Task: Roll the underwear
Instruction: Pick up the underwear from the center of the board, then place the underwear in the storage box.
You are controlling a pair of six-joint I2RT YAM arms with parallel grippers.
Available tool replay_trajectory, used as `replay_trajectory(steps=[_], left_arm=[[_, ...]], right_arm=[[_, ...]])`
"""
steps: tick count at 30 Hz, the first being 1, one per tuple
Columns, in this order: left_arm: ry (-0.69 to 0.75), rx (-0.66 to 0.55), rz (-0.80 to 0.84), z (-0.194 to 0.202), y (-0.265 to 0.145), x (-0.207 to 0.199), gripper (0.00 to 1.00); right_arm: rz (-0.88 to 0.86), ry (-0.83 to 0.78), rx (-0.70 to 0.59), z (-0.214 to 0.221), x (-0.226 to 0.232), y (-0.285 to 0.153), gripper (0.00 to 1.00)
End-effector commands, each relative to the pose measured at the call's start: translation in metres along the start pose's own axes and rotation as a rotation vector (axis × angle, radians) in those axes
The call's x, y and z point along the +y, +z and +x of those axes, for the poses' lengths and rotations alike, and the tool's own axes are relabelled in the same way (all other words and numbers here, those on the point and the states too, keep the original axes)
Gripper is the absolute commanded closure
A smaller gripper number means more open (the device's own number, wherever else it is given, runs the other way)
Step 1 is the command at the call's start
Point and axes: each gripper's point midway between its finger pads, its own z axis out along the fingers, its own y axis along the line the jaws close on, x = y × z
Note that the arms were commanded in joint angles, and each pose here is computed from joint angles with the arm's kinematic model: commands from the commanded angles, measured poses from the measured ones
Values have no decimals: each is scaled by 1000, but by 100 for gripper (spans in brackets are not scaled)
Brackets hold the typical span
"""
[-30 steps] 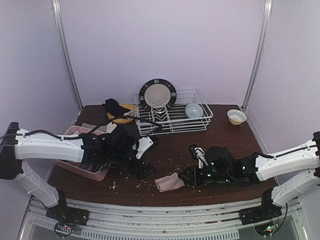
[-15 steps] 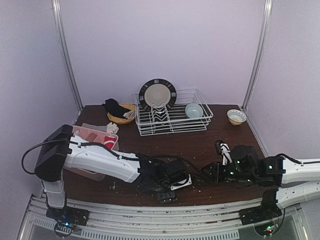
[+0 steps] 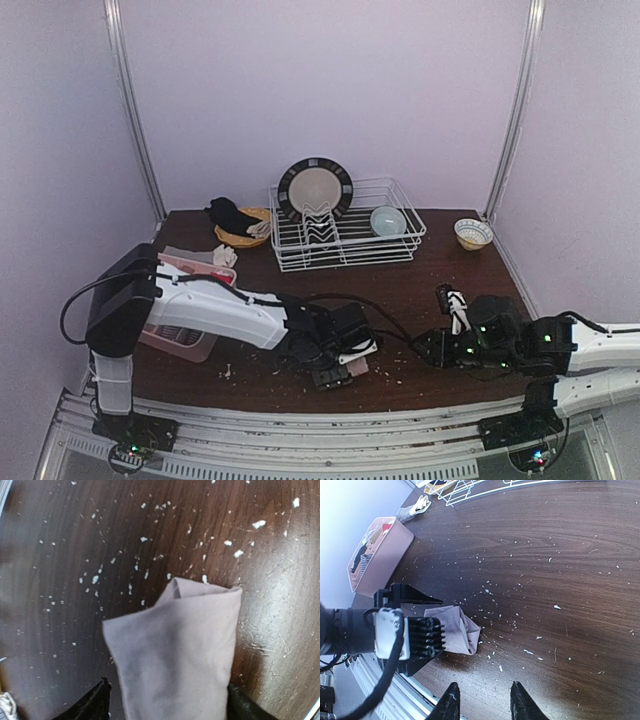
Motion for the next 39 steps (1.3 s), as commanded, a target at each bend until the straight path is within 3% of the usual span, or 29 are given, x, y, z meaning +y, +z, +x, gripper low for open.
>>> replay_trajectory(steps=[1,6,9,12,16,17,21,27,31,39], left_arm=[[-87,19,158,7,16,-11,26],[-205,43,308,19,25,-15,31],[-245,73,372,28,30,-19,41],[-251,103,410,37,35,-26,58],[-257,107,404,42,34,-27,97],[-262,95,392,40,32,-24,100],[-314,25,309,32,9,2,100],[-564,-88,140,59,-59,83,100],[-712,-78,12,112,-103,123,100],[-1091,-41,-134,227,-137,178,100]], right_arm=[[21,1,2,3,-7,1,66],[10,7,2,1,-4,0,66],[6,9,2,1,-3,0,66],[6,9,-3,0,-3,-2,66],[8,5,-14,-3,-4,-6,66],[6,4,-16,-3,-4,-7,66],[-2,5,-15,-3,-3,-8,66],[-20,4,-12,-1,-2,-9,66],[-37,6,-8,4,-3,-5,66],[-93,12,25,19,1,10,67]])
